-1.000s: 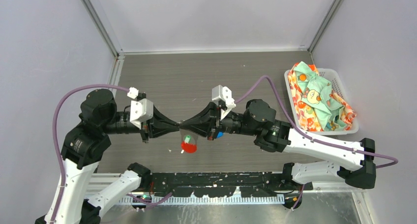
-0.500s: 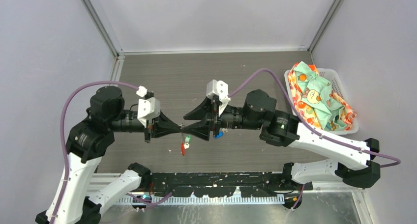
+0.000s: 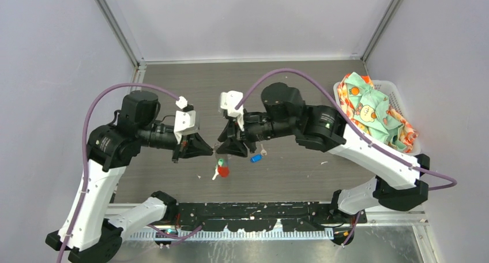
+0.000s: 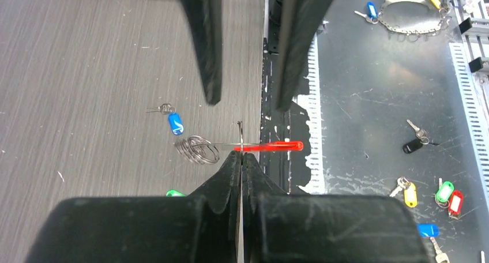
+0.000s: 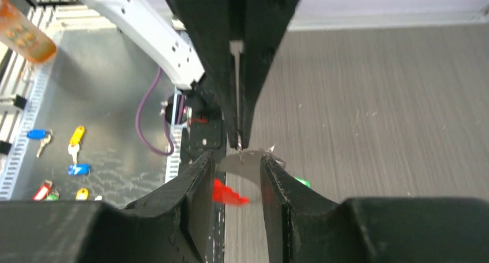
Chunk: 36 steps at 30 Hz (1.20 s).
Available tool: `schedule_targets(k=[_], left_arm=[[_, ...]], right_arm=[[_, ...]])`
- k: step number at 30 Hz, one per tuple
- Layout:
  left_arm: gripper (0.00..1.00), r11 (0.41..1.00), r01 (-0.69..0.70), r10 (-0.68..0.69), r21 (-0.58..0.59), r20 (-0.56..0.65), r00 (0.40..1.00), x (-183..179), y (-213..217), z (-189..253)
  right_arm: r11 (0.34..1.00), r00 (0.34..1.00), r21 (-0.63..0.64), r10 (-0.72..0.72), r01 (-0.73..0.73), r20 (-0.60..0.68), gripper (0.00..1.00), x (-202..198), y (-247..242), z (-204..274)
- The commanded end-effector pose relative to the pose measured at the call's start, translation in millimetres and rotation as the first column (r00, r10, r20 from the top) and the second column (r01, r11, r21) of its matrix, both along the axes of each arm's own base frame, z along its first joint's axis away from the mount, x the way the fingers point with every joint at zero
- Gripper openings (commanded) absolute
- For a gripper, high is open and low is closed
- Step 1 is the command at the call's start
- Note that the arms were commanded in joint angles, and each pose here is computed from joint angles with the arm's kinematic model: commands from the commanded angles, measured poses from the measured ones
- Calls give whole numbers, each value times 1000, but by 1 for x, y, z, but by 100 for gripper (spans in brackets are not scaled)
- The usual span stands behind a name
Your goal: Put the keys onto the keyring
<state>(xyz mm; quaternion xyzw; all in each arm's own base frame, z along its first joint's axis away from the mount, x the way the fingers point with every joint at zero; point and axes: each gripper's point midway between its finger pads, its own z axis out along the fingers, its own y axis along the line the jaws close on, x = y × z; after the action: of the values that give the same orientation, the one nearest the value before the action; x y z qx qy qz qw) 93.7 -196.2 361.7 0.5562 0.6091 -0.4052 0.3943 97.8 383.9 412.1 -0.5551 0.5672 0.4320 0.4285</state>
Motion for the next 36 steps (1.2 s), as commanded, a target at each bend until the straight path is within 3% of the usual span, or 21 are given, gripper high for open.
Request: schedule_targets(k=[1,27,29,32,36], left_arm=[[0,999,53,-52,-2,58,997,-13,4,7],[0,997,69,-71,21,78,994,-15,3,5],[0,997,69,-70,20,82,994,-15,4,5],[0,998,67,-68,20,88,994,-16,5,6],[0,998,62,-63,14,96,993,-15,4,8]], right_arm=[[997,998,-53,51,-50,19,40,-5,-5,-7],[999,999,-12,51,-50,8,32,5,24,-12],[999,999,-8,38,-38,15,26,8,25,-13],[1000,999,0,27,-27,28,4,10,24,-11],[999,999,-32,16,-15,32,1,11,18,-17]])
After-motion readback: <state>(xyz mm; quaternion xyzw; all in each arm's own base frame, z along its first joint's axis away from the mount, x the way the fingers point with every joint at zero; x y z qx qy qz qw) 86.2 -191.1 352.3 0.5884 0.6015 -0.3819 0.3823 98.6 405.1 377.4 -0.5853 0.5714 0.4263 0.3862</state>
